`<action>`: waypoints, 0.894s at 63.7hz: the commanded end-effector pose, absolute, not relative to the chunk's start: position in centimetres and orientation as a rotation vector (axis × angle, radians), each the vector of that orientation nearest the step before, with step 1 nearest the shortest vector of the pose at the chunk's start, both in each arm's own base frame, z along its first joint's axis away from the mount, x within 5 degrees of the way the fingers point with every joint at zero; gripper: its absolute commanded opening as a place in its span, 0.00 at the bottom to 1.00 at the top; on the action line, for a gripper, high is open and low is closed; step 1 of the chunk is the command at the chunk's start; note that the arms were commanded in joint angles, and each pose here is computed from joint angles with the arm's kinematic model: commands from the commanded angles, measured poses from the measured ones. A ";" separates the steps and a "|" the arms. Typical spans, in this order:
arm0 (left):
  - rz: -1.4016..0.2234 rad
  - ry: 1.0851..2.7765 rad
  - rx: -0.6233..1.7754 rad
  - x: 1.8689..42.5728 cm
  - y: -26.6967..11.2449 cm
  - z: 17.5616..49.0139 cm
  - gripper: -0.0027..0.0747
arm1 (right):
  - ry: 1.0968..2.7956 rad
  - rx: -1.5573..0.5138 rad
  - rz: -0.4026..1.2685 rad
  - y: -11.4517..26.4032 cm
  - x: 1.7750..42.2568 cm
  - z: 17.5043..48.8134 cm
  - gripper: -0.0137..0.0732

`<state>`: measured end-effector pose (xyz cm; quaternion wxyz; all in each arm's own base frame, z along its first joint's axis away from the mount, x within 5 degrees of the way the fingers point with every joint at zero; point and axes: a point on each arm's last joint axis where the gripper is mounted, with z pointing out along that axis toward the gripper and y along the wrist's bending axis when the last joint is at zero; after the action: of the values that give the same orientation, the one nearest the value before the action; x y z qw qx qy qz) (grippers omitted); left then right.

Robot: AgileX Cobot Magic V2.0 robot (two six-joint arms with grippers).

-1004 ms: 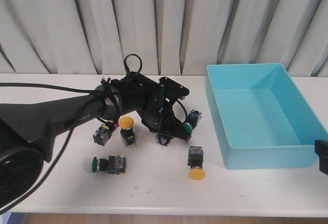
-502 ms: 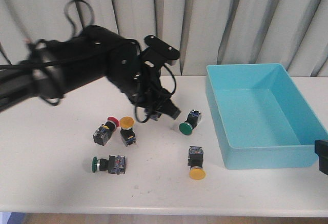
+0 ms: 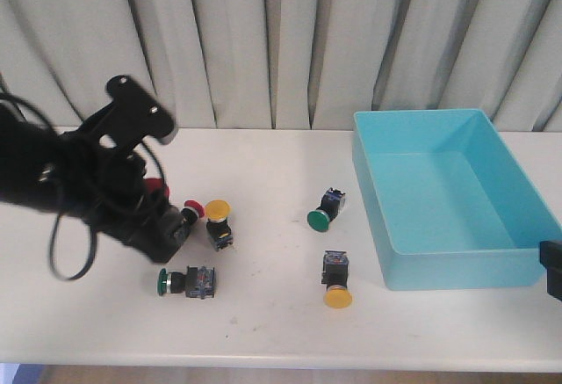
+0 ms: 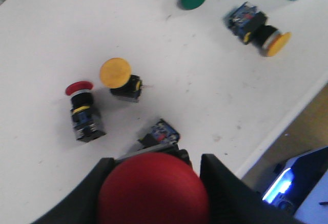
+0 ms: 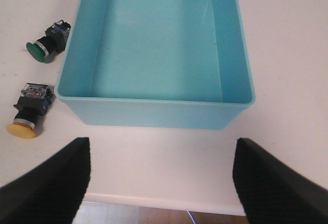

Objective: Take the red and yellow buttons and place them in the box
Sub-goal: 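Reach the left gripper to the red mushroom button and grasp it, then carry the red button toward the center and pass it to the right gripper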

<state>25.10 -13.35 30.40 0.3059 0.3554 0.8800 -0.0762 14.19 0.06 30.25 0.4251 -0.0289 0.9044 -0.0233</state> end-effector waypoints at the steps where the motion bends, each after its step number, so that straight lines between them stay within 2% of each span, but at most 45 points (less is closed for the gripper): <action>1: -0.323 2.129 0.971 23.9 -13.7 32.2 0.24 | 2.191 -0.086 -0.069 0.0 14.6 31.5 0.79; 8: -0.425 2.014 1.073 23.3 -14.6 32.0 0.24 | 2.223 -0.163 -0.062 0.3 14.7 31.1 0.79; 15: -0.497 1.878 1.171 22.9 -15.3 32.3 0.24 | 2.248 -0.289 0.015 1.2 15.3 30.5 0.79; 22: -0.526 1.725 1.290 22.5 -16.0 32.8 0.24 | 2.237 -0.559 0.080 2.4 16.1 29.8 0.79; 27: -0.531 1.602 1.387 22.1 -16.3 33.0 0.24 | 2.182 -0.789 0.185 3.7 16.5 29.3 0.79; 32: -0.537 1.501 1.465 21.7 -16.6 33.2 0.24 | 2.081 -0.912 0.333 5.0 16.9 29.3 0.79; 38: -0.524 1.392 1.527 21.4 -16.8 33.4 0.24 | 1.951 -1.018 0.417 6.0 17.6 29.5 0.79; 46: -0.559 1.320 1.514 21.2 -17.1 33.9 0.24 | 1.855 -1.127 0.430 6.8 18.5 30.2 0.77; 57: -0.572 1.260 1.530 21.0 -17.3 34.2 0.24 | 1.692 -1.386 0.377 10.3 19.6 31.1 0.75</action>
<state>21.52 -17.20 31.96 0.4745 0.6546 0.5446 -0.2230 18.90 8.65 29.45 0.4147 -0.5316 0.7201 0.1639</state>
